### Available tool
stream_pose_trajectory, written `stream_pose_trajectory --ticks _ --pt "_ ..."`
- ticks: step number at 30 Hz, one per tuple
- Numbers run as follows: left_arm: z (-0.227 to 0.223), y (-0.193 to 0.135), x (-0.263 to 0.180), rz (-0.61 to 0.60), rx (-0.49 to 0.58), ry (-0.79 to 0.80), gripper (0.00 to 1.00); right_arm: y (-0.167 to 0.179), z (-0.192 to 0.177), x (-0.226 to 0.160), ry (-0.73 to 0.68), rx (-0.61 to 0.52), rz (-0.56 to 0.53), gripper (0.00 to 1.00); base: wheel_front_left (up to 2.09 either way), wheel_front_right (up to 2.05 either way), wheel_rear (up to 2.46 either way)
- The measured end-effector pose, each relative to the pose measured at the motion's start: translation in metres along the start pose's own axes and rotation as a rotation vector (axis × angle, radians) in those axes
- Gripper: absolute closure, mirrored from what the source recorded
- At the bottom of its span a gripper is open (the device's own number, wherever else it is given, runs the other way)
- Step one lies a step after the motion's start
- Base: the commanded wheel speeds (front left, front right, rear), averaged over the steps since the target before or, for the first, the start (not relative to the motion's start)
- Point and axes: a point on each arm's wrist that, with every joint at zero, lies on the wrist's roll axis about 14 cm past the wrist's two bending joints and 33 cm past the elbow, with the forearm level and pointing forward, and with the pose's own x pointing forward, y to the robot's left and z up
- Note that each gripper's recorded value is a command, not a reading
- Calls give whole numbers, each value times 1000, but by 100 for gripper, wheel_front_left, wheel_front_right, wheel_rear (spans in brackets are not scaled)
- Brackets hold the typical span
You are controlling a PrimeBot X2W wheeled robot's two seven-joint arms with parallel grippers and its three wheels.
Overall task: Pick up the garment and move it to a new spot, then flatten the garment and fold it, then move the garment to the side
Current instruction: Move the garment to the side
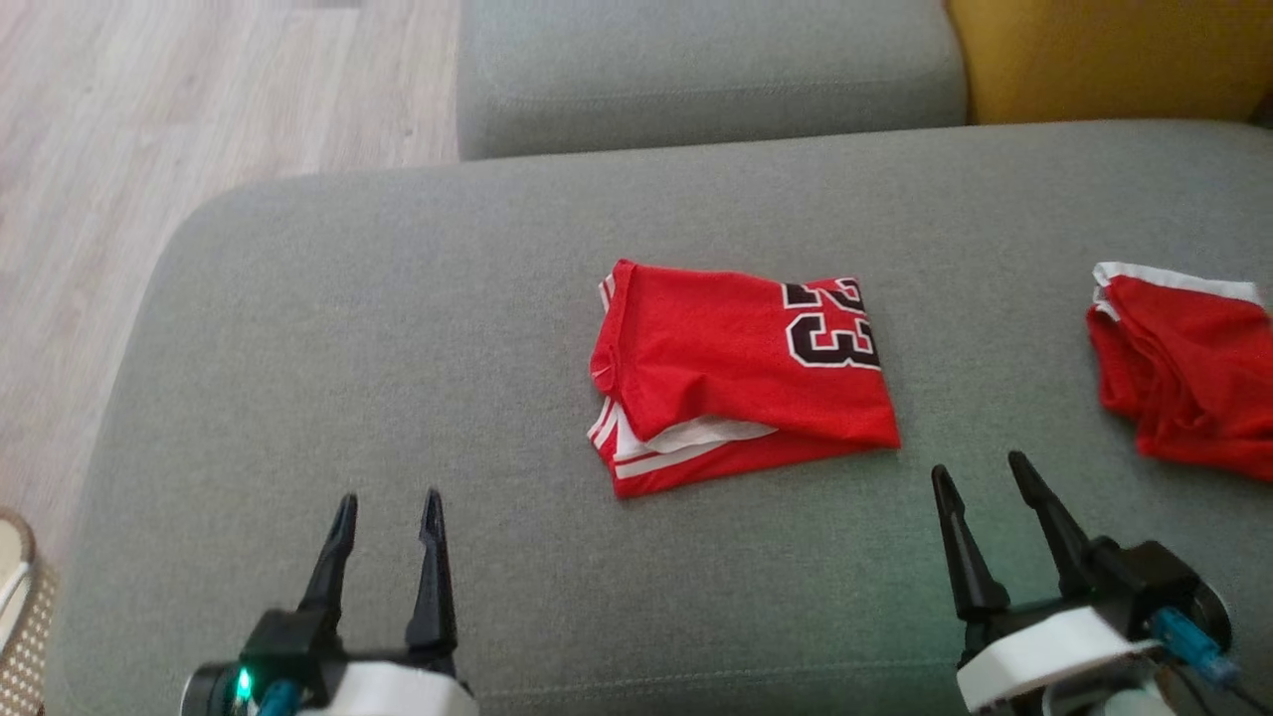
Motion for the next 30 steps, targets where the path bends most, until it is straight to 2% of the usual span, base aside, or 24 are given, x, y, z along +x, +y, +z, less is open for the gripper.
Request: stream_pose_trajectory --ticks 6,30 --pt "-10 1 -12 0 -1 31 0 5 3 -8 -12 34 5 0 0 0 0" --pt "-17 6 -18 1 19 50 0 10 1 -7 -7 55 16 0 0 0 0"
